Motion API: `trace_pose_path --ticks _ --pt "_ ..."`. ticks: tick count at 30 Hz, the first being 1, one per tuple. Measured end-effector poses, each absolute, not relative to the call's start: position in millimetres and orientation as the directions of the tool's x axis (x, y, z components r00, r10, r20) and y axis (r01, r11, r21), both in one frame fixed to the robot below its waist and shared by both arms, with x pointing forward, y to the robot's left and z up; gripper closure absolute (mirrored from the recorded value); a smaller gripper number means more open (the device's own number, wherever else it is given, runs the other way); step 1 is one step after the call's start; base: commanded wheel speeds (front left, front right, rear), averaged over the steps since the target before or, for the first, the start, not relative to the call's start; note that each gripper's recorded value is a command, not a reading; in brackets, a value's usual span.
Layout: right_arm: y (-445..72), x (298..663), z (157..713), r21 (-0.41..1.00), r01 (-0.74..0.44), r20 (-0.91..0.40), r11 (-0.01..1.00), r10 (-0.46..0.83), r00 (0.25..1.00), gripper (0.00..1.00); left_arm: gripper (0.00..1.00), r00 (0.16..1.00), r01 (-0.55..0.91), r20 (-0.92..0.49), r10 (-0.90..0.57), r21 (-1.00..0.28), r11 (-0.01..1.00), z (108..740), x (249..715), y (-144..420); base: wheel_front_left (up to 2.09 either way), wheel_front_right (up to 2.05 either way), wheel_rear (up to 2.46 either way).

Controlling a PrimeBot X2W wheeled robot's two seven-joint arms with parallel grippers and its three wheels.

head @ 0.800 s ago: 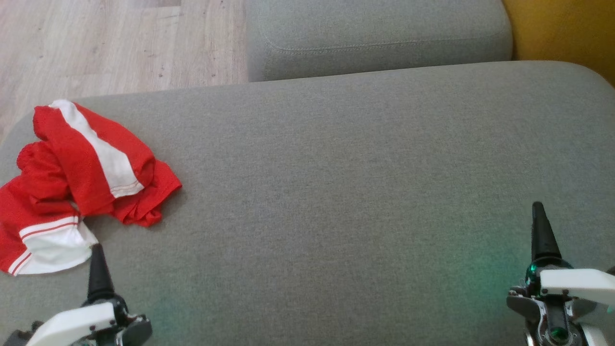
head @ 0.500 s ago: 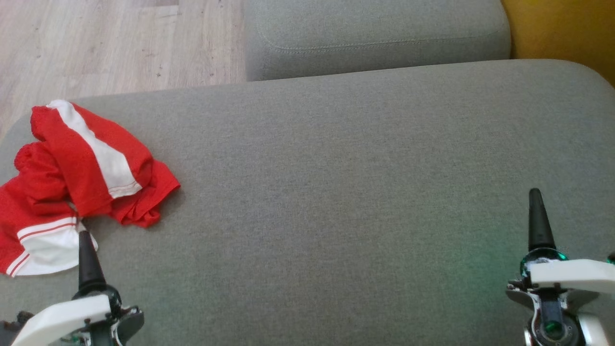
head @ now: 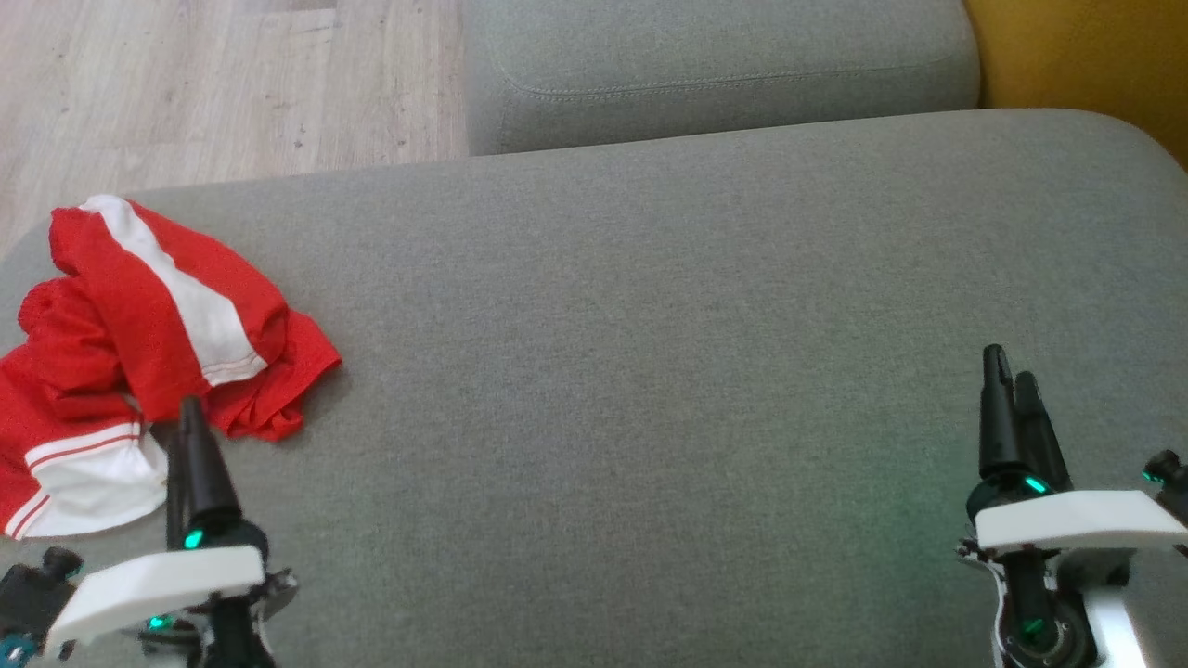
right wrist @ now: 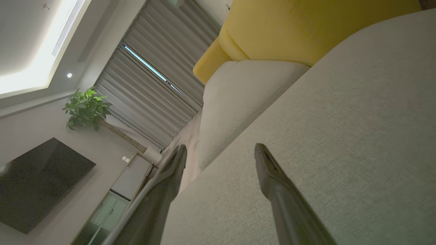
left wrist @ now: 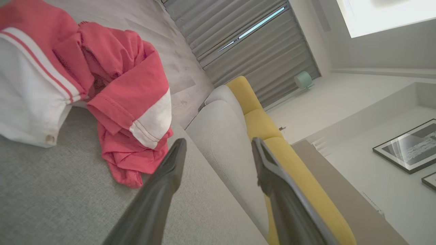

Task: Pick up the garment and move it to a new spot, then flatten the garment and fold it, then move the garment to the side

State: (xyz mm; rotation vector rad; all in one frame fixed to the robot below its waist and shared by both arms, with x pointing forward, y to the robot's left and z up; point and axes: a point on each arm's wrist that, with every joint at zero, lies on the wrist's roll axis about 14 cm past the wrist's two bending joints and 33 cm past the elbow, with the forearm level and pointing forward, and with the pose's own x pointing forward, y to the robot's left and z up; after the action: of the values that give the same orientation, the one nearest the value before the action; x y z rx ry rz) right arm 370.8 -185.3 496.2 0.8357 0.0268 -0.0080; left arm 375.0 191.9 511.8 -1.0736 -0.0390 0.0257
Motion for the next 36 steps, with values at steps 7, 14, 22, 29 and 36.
trace_pose_path --ticks 7,14,22,29,36 --pt "-178.3 371.0 497.8 0.656 -0.008 -0.018 0.754 0.025 1.000 0.00 0.00 1.000 0.023 0.025 -0.006 -0.794 0.608 515.2 375.3 174.2 0.00 0.00 0.00" --pt "-175.6 371.9 501.3 0.562 -0.029 -0.001 0.826 0.035 0.999 0.00 0.00 0.999 0.048 0.032 -0.036 -0.710 0.703 516.4 374.3 161.8 0.00 0.00 0.00" --pt "-171.0 372.7 504.8 0.459 -0.055 0.016 0.887 0.054 0.998 0.00 0.00 0.997 0.078 0.041 -0.067 -0.599 0.797 518.4 374.5 149.0 0.00 0.00 0.00" --pt "-168.9 373.4 510.1 0.385 -0.073 0.040 0.920 0.063 0.997 0.00 0.00 0.995 0.098 0.055 -0.082 -0.514 0.852 521.7 375.1 140.8 0.00 0.00 0.00" --pt "-161.2 373.2 513.1 0.302 -0.103 0.056 0.948 0.090 0.994 0.00 0.00 0.993 0.117 0.049 -0.106 -0.414 0.903 516.3 373.3 132.4 0.00 0.00 0.00"
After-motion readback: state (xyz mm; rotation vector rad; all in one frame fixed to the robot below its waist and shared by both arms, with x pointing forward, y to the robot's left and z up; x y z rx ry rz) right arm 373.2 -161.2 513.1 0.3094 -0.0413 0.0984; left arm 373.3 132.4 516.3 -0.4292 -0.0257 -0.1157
